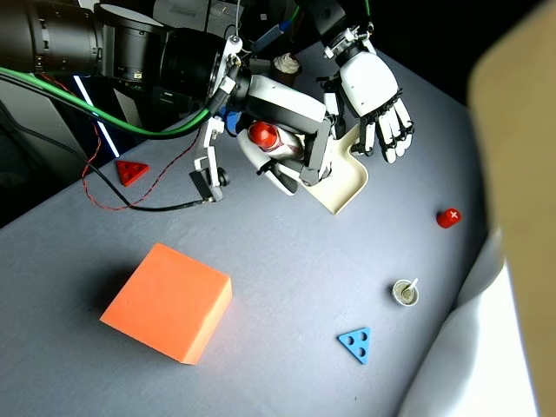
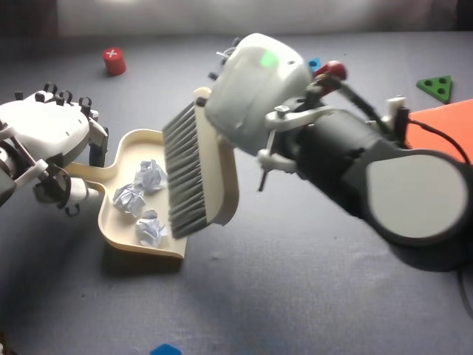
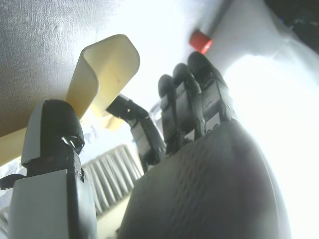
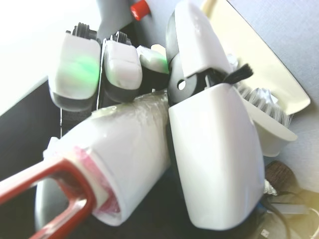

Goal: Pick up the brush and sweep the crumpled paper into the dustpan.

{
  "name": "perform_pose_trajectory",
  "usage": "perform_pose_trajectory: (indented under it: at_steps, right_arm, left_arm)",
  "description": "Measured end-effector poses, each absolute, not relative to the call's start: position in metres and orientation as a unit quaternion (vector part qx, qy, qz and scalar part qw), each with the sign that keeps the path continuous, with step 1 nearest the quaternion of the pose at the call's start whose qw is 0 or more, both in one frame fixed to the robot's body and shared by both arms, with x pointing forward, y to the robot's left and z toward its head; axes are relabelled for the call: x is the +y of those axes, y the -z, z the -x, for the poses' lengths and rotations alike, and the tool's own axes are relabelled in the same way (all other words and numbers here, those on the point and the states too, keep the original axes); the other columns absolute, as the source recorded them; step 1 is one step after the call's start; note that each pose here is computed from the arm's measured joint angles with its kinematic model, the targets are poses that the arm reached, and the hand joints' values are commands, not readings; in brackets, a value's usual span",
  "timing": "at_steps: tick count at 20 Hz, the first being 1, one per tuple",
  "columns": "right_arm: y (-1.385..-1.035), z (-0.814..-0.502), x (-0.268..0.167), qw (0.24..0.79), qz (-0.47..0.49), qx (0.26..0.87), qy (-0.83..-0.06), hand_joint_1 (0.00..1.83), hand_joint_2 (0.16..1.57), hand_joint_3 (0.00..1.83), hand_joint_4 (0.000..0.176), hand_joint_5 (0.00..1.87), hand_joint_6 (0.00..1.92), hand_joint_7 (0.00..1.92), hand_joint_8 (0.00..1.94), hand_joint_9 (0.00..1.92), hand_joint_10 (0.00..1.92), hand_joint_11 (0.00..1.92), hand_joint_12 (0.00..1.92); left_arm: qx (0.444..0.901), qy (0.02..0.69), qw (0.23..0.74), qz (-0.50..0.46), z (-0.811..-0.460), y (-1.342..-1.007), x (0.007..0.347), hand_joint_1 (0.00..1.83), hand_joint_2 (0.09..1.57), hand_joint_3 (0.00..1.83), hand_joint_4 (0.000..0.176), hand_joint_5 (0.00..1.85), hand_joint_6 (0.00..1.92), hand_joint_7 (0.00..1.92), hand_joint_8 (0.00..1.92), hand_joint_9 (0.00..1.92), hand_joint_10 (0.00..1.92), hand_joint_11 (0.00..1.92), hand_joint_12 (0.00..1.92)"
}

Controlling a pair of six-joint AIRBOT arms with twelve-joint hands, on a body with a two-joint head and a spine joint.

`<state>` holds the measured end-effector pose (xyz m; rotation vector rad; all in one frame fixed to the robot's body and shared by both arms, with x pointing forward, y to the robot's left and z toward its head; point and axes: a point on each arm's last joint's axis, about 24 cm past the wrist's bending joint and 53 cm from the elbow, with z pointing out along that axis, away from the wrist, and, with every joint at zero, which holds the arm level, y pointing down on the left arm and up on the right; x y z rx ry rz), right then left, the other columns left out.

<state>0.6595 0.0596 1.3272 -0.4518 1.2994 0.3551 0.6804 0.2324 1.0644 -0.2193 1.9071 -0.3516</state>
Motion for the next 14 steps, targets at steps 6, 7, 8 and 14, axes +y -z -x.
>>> perform_pose_trajectory:
  at_steps: [6,7,8,14]
  right_arm:
    - [-1.339,-0.64,0.031,0.788,0.186,0.564,-0.162,1.39,1.22,0.0,0.034,0.88,1.92,1.1,1.94,1.4,1.92,1.48,1.92]
    - [-1.332,-0.642,0.024,0.785,0.181,0.572,-0.156,1.37,1.22,0.0,0.031,0.88,1.92,1.1,1.94,1.4,1.92,1.47,1.92]
    - [-1.325,-0.645,0.012,0.782,0.172,0.581,-0.146,1.38,1.23,0.0,0.031,0.85,1.92,1.07,1.94,1.37,1.92,1.45,1.92]
    - [-1.303,-0.654,-0.038,0.78,0.131,0.605,-0.092,1.37,1.22,0.0,0.054,0.8,1.92,1.08,1.94,1.36,1.92,1.45,1.92]
  left_arm:
    - [0.81,0.152,0.559,0.093,-0.679,-1.063,0.229,0.98,1.19,0.0,0.117,0.83,1.22,0.29,0.0,0.22,0.0,0.0,0.5]
    - [0.81,0.153,0.558,0.095,-0.679,-1.063,0.229,0.96,1.2,0.0,0.124,0.8,1.26,0.27,0.0,0.2,0.0,0.0,0.46]
    - [0.81,0.152,0.558,0.096,-0.679,-1.063,0.229,0.97,1.2,0.0,0.113,0.81,1.24,0.28,0.0,0.2,0.0,0.0,0.48]
    - [0.809,0.152,0.56,0.095,-0.679,-1.064,0.229,1.0,1.18,0.0,0.087,0.86,1.18,0.31,0.0,0.24,0.01,0.0,0.6]
